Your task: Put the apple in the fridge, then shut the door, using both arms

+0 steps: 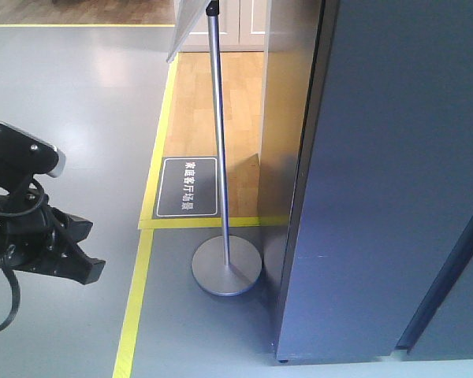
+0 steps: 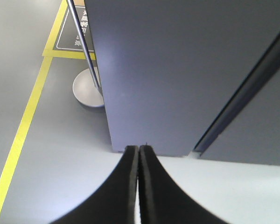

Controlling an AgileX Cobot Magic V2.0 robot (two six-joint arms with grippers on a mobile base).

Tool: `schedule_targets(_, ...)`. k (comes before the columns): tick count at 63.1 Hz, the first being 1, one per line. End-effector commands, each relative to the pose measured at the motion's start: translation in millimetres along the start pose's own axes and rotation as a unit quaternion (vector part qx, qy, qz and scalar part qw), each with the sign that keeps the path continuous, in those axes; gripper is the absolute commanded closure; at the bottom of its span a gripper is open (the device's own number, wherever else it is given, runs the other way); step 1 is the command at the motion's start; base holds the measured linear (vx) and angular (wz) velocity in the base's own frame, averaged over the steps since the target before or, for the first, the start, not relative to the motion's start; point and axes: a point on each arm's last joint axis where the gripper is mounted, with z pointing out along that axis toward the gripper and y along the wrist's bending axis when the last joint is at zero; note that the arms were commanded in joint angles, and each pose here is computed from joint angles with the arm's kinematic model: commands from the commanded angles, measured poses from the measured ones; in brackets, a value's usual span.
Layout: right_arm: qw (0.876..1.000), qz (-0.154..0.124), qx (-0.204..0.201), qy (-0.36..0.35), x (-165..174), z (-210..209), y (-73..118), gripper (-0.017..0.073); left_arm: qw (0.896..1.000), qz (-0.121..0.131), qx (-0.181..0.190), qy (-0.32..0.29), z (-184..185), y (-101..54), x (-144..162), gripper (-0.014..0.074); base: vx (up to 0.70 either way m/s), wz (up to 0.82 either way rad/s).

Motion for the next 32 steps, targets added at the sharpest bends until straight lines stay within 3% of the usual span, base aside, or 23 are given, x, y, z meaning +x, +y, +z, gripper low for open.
schedule_targets(1, 1.000, 0.005, 0.010, -0.026, 9, -17, -1.1, 0.0564, 0.998, -0.006, -0.003, -0.057, -11, 1.0, -14, 0.0600, 0.00, 0.00)
schedule_targets(14, 1.000, 0.008, 0.011, -0.025, 36, -29, 0.3, 0.0564, 0.998, -0.006, -0.003, -0.057, -11, 1.0, -14, 0.0600, 0.00, 0.00)
schedule_targets(32, 0.999, 0.010, 0.012, -0.044, 42, -41, 0.6, 0.0564, 0.998, -0.006, -0.003, -0.057, -11, 1.0, -14, 0.0600, 0.00, 0.00)
